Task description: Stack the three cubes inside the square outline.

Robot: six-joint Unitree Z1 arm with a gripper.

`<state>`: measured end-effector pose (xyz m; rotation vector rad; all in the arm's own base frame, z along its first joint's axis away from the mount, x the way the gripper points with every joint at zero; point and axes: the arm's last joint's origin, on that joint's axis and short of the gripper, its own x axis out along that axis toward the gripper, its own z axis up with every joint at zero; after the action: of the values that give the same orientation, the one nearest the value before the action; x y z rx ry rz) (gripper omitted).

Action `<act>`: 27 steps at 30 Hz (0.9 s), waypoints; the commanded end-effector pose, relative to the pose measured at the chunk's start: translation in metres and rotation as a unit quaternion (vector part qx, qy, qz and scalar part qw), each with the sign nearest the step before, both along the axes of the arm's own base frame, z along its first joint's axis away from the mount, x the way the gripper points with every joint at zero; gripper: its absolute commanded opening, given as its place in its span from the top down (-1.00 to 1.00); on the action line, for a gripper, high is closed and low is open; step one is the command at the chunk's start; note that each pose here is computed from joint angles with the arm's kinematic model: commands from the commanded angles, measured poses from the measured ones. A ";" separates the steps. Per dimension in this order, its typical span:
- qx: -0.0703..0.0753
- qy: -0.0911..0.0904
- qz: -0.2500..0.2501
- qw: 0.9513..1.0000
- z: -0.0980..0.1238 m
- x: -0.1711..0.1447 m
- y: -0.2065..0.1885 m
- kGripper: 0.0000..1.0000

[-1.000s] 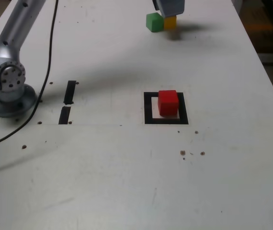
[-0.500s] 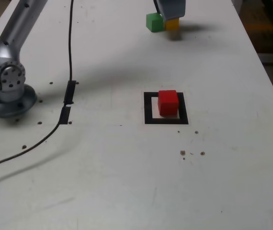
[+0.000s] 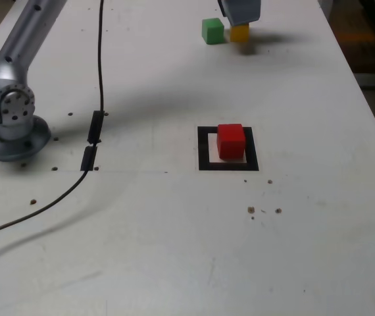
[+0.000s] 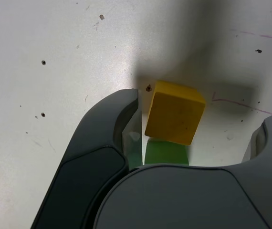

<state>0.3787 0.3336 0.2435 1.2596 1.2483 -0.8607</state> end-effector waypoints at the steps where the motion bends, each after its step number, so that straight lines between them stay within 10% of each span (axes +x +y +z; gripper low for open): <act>1: 0.004 -0.001 0.001 1.000 0.001 0.000 0.002 -0.69; 27: 0.004 0.011 0.001 1.000 -0.033 0.015 0.010 -0.70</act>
<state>0.3920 0.3441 0.2088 1.2484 1.2762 -0.8773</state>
